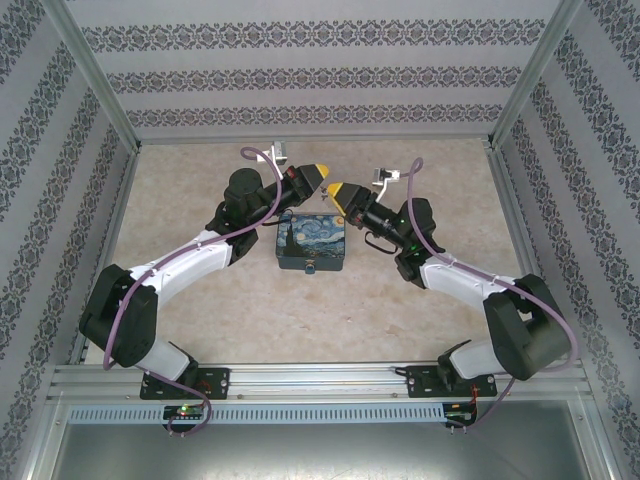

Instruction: Unlock the padlock with the key

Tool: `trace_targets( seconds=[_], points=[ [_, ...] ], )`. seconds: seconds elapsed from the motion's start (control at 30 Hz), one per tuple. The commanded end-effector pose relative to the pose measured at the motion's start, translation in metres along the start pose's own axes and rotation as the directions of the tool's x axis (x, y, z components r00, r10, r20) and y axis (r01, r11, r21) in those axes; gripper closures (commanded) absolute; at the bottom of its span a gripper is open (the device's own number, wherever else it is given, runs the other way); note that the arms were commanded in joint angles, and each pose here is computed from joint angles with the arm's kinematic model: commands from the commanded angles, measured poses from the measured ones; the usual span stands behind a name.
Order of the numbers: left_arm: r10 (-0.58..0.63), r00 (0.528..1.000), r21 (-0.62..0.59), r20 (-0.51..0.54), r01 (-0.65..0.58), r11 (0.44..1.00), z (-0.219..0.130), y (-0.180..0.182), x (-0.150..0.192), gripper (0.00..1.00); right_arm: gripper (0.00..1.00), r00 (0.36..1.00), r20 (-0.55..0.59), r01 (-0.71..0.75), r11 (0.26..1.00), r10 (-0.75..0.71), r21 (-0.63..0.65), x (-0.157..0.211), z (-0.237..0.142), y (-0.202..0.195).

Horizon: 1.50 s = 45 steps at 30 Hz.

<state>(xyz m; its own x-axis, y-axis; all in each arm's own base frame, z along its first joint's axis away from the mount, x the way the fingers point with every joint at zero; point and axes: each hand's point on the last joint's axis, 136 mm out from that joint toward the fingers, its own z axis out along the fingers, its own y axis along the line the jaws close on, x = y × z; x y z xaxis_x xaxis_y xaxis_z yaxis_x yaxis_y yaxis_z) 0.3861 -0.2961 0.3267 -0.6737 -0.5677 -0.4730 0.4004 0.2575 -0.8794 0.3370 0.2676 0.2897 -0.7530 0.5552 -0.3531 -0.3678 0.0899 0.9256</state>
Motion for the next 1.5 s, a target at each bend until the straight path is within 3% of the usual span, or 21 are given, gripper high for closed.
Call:
trace_targets(
  seconds=[0.0, 0.5, 1.23, 1.47],
  points=[
    [0.059, 0.998, 0.071, 0.009, -0.059, 0.996, -0.003, -0.033, -0.006, 1.0, 0.58, 0.998, 0.026, 0.059, 0.996, -0.057, -0.074, -0.006, 0.007, 0.025],
    [0.054, 0.999, 0.075, 0.008, -0.054, 0.996, -0.003, -0.031, -0.005, 1.0, 0.64, 0.999, 0.022, 0.045, 0.996, -0.044, -0.076, 0.0, 0.013, 0.024],
    [0.043, 0.999, 0.059, 0.013, -0.044, 0.997, -0.003, -0.024, -0.003, 1.0, 0.84, 1.0, 0.007, 0.027, 0.995, -0.027, -0.091, 0.008, 0.016, 0.025],
    [0.041, 0.999, 0.051, 0.023, -0.042, 0.998, -0.005, -0.022, -0.004, 1.0, 0.99, 1.0, 0.008, 0.025, 0.996, -0.024, -0.083, 0.009, 0.015, 0.022]
  ],
)
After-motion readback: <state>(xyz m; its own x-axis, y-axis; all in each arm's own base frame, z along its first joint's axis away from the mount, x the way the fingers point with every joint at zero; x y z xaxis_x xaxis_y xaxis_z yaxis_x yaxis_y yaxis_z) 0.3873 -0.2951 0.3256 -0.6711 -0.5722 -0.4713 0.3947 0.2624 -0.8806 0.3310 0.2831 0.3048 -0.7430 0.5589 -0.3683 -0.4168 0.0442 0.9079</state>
